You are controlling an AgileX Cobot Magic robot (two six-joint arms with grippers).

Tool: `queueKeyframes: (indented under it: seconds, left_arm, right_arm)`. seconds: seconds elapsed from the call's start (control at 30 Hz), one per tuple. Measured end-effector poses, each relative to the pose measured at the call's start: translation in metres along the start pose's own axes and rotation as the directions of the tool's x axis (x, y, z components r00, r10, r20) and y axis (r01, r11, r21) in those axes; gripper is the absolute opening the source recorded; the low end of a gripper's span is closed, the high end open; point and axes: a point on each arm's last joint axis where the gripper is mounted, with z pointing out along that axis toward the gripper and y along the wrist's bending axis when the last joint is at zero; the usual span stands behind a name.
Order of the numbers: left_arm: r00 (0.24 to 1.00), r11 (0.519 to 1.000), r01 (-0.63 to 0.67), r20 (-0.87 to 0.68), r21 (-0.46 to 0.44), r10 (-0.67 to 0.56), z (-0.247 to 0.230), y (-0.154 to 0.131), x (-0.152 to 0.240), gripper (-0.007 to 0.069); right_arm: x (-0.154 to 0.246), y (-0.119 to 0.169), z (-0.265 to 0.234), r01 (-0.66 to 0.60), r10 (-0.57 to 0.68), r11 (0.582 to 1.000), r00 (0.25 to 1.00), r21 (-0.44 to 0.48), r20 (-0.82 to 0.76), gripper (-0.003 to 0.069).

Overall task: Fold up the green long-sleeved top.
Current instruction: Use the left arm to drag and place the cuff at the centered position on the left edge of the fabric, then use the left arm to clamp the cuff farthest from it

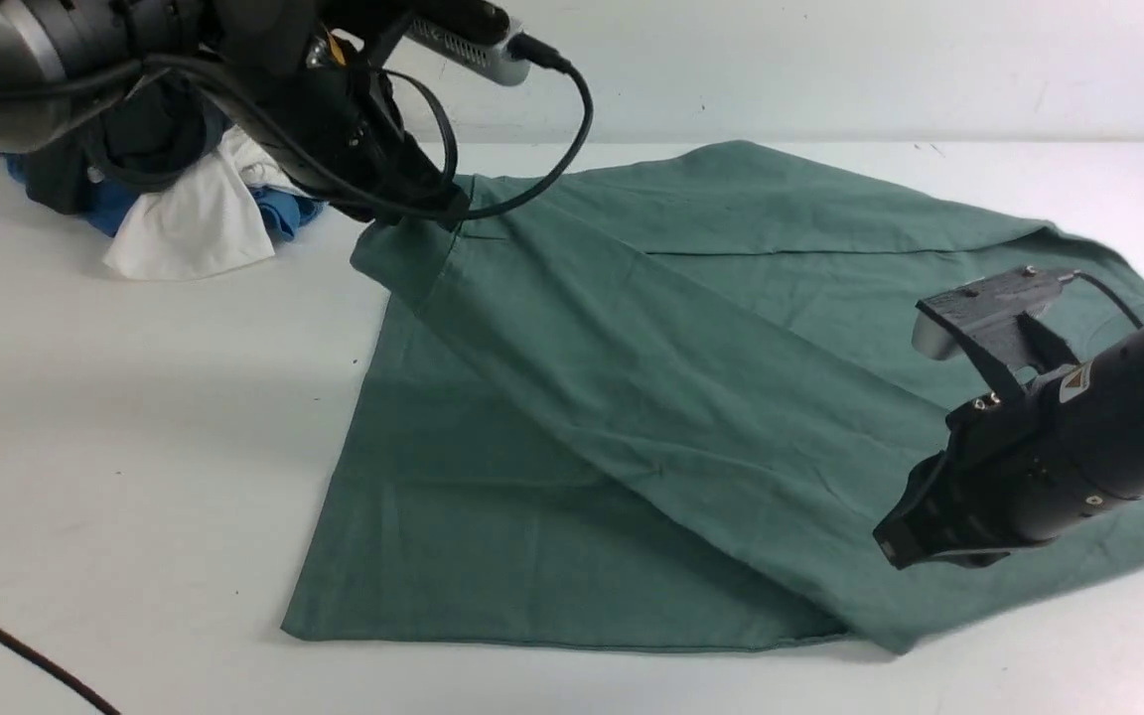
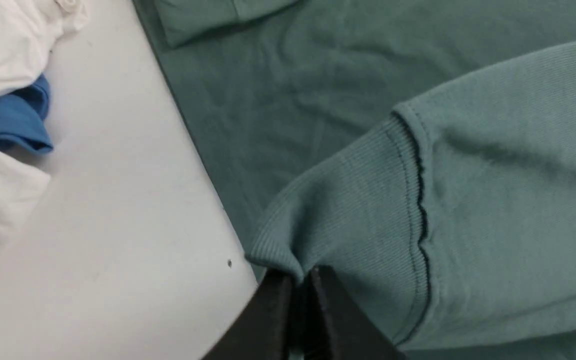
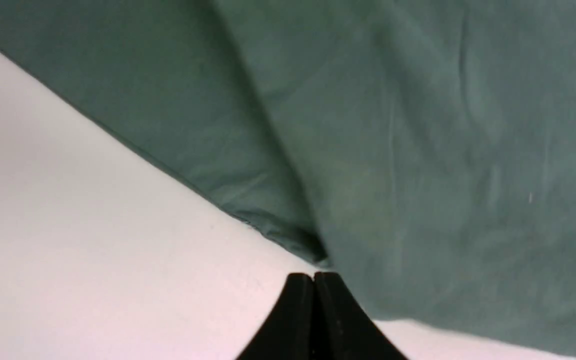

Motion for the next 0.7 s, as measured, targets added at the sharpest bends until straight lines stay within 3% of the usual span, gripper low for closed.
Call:
queueKeyframes:
  seconds: [0.2, 0.33, 0.53, 0.7]
  left_arm:
    - [0.99, 0.997, 0.082, -0.114, -0.004, -0.082, 0.091, 0.013, 0.002, 0.003]
    - [0.97, 0.99, 0.14, -0.197, -0.019, -0.14, 0.129, 0.015, 0.007, 0.0159]
    - [0.968, 0.975, 0.218, -0.119, -0.051, -0.222, 0.118, 0.025, -0.023, 0.0424]
    - [0.969, 0.968, 0.248, -0.003, -0.045, -0.248, 0.108, 0.036, -0.046, 0.0468]
  right_arm:
    - [0.0, 0.0, 0.0, 0.0, 0.0, 1.0, 1.0, 0.0, 0.0, -0.001]
    - [0.0, 0.0, 0.0, 0.002, -0.002, 1.0, 1.0, 0.0, 0.0, -0.001]
    - [-0.002, -0.001, 0.0, 0.0, 0.0, 1.0, 1.0, 0.009, 0.025, -0.001]
    - [-0.009, -0.001, 0.001, -0.042, 0.041, 0.999, 0.994, 0.006, 0.101, -0.001]
